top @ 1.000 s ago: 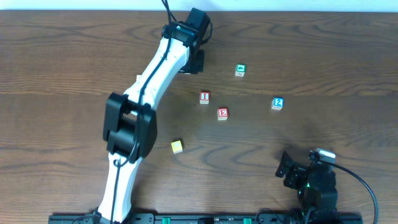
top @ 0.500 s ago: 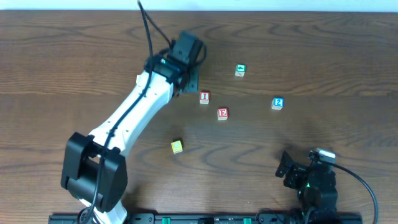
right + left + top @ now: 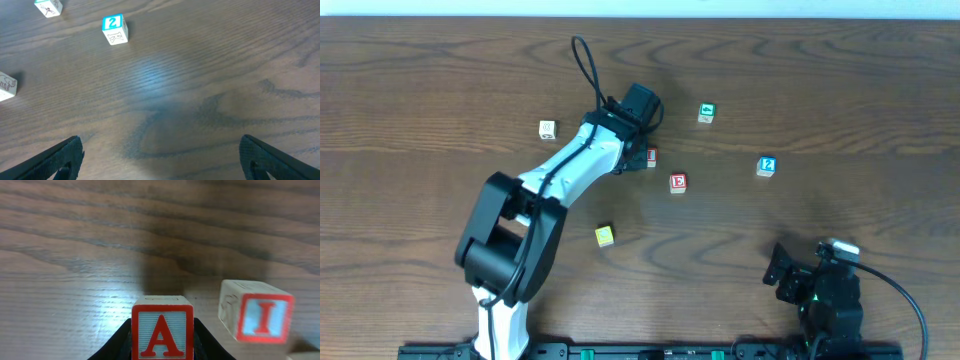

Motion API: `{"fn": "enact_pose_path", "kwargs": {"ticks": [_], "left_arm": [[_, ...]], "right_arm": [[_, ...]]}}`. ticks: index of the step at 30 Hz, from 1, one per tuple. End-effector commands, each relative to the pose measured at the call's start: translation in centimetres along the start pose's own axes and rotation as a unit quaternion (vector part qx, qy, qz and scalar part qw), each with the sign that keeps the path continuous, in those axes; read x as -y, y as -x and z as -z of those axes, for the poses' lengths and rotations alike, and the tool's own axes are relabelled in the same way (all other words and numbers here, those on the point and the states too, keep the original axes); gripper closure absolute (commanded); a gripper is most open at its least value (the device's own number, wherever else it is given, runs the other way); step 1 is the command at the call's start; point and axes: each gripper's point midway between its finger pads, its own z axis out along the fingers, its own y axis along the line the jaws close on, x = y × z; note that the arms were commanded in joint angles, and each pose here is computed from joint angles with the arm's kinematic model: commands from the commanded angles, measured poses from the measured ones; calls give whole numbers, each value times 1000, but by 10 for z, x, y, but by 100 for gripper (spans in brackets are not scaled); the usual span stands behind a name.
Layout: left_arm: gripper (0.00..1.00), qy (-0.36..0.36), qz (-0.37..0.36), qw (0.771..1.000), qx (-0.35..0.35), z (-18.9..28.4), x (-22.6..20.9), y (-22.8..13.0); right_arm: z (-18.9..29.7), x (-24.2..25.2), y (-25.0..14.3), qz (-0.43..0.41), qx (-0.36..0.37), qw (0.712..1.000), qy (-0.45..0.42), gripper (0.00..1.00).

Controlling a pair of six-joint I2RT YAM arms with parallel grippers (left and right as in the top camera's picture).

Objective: Spell out Ai2
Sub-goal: 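Place the 'A' block left of the 'I' block with left gripper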

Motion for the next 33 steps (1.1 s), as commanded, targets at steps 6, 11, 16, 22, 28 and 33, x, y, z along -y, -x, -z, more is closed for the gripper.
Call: {"fn": "enact_pose_path", "kwargs": {"ticks": [6, 11, 16, 22, 28, 33], "left_arm": [[94, -5, 15, 1000, 19, 0, 3, 10], [88, -5, 16, 1000, 18, 0, 3, 9], [91, -8, 15, 1000, 5, -7, 5, 4], [93, -2, 9, 1000, -8, -18, 3, -2], [92, -2, 7, 1000, -9, -19, 3, -3], [78, -2, 7, 1000, -10, -19, 3, -3]], "right_arm": [[-2, 2, -3, -8, -2, 1000, -5, 1], [-2, 2, -3, -8, -2, 1000, -5, 1], [-2, 2, -3, -8, -2, 1000, -5, 1], [-2, 2, -3, -8, -2, 1000, -5, 1], [-2, 2, -3, -8, -2, 1000, -5, 1], [-2, 2, -3, -8, -2, 1000, -5, 1]]}}
